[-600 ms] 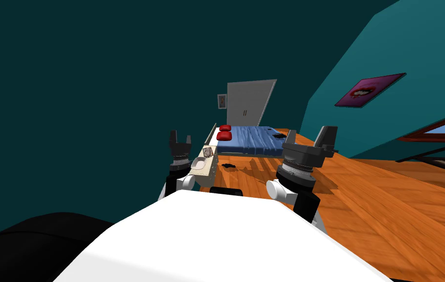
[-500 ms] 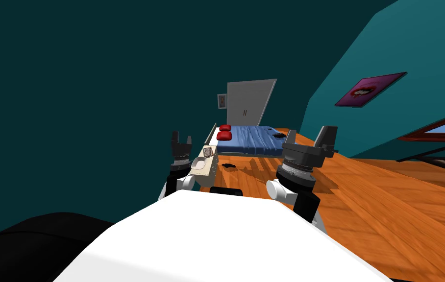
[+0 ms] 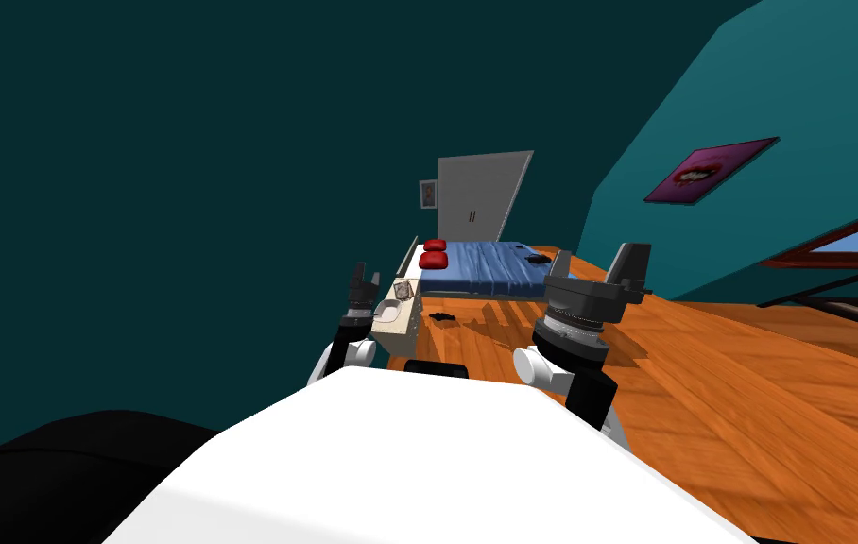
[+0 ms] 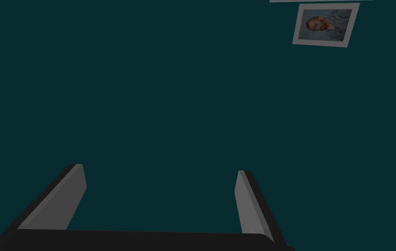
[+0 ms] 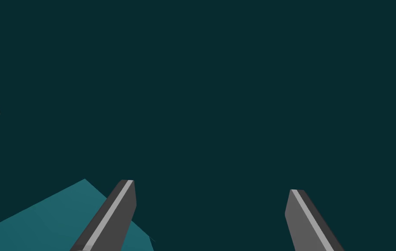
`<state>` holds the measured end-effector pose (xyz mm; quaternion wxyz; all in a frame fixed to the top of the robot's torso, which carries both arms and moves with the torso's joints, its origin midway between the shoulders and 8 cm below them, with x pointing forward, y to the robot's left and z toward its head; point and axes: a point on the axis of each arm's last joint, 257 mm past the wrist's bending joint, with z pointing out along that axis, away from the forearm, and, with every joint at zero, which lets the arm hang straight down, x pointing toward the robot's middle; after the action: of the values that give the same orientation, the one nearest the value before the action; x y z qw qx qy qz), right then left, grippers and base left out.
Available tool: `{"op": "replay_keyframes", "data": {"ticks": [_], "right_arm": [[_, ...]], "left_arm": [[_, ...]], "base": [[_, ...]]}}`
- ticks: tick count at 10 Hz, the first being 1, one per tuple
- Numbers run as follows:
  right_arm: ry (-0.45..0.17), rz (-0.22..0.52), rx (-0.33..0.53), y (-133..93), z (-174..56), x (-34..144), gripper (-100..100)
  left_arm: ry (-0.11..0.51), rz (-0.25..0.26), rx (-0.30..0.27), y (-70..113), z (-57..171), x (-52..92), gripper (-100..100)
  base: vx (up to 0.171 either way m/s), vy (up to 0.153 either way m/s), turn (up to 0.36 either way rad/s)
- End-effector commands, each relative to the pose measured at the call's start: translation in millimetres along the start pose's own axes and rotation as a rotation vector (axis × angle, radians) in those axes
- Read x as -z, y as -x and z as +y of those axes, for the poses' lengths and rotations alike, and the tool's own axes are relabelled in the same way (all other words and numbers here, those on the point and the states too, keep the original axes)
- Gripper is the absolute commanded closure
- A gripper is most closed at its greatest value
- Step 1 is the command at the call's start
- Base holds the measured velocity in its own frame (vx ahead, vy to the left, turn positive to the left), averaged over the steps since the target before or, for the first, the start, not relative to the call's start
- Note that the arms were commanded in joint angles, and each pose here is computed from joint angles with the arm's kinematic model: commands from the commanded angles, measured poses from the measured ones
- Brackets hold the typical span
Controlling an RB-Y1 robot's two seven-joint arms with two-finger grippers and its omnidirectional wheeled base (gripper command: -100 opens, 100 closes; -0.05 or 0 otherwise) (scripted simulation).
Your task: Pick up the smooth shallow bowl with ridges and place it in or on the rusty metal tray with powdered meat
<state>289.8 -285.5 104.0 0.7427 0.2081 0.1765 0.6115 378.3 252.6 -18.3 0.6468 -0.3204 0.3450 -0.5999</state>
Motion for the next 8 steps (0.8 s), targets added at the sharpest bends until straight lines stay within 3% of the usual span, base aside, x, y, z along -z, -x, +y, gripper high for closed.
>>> {"op": "replay_keyframes", "data": {"ticks": [1,2,6,8], "right_arm": [[0.0,0.0,0.0,0,0,0.0,0],[0.0,0.0,0.0,0,0,0.0,0],[0.0,0.0,0.0,0,0,0.0,0],[0.0,0.0,0.0,0,0,0.0,0]], "left_arm": [[0.065,0.015,-0.011,1.3,28,3.9,-100],[0.069,0.015,-0.011,1.4,29,4.5,-100],[0.247,0.038,-0.034,4.3,103,20.3,-100],[0.309,0.04,-0.039,6.3,129,28.9,-100]], "base": [[-0.082,0.044,-0.01],[-0.043,0.034,-0.005],[-0.049,0.05,-0.011],[-0.027,0.036,-0.005]]}}
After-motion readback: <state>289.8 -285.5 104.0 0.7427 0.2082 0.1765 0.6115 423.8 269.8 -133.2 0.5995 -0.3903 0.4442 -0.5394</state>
